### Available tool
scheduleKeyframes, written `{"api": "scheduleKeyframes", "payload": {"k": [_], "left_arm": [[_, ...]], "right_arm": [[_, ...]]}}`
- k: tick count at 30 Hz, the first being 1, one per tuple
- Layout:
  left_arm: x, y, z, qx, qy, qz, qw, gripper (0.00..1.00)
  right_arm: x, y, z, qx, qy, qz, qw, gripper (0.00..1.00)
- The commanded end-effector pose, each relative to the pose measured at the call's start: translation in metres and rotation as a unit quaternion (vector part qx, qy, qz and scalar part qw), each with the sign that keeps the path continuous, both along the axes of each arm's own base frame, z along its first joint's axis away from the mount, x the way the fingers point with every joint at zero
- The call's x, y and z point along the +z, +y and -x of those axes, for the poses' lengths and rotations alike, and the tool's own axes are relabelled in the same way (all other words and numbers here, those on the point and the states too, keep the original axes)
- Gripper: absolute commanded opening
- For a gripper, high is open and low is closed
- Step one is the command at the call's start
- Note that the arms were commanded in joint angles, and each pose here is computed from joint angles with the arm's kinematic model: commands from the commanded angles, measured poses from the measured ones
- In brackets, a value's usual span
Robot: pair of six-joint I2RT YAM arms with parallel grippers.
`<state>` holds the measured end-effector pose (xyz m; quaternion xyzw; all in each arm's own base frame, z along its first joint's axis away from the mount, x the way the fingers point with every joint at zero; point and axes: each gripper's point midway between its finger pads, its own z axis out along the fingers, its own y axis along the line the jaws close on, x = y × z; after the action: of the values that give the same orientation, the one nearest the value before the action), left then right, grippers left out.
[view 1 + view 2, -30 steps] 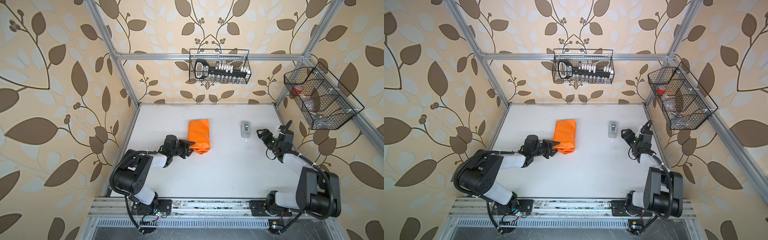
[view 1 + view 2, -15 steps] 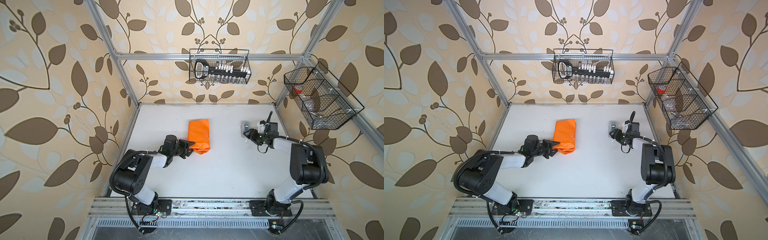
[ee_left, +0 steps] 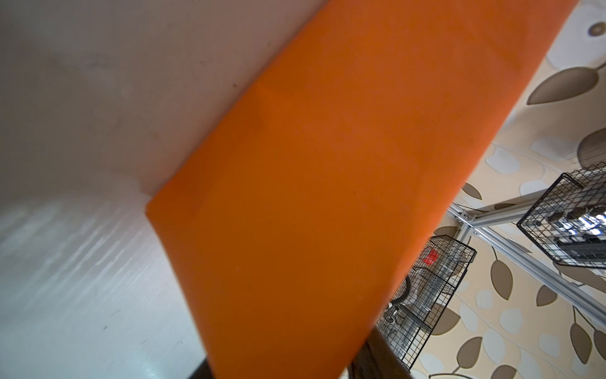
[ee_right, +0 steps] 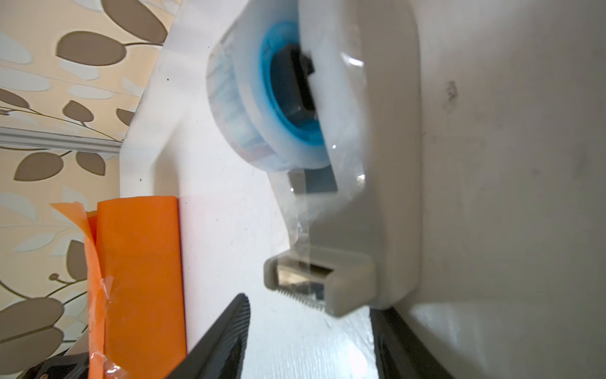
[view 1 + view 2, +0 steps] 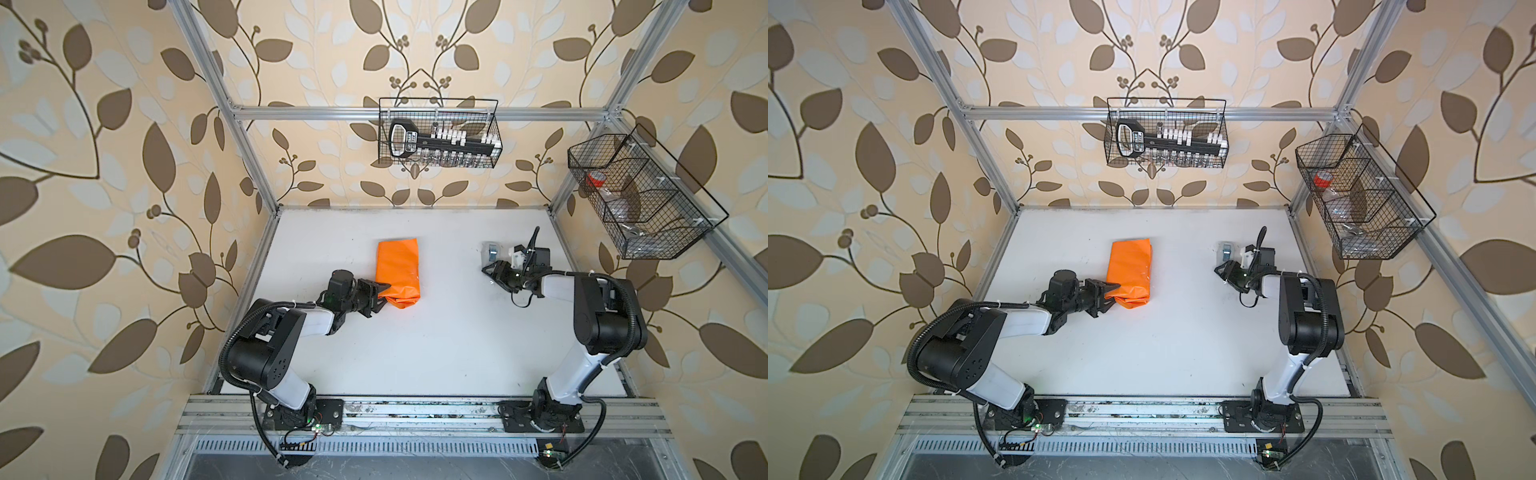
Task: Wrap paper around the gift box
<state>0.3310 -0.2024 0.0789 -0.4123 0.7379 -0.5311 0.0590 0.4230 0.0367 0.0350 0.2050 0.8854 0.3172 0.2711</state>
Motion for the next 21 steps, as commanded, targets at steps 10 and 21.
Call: {"api": "scheduleKeyframes", "payload": {"k": [10,21], "left_arm": [[-0.017,0.009,0.011,0.010,0.038,-0.015,0.999,0.43],[-0.015,0.009,0.010,0.011,0.036,-0.016,0.999,0.43]], "right_arm": [[-0.012,-0.001,-0.008,-0.021,0.000,-0.046,0.999,0.43],[-0.002,-0.019,-0.011,-0.054,-0.005,-0.039,0.998,0.15]]}}
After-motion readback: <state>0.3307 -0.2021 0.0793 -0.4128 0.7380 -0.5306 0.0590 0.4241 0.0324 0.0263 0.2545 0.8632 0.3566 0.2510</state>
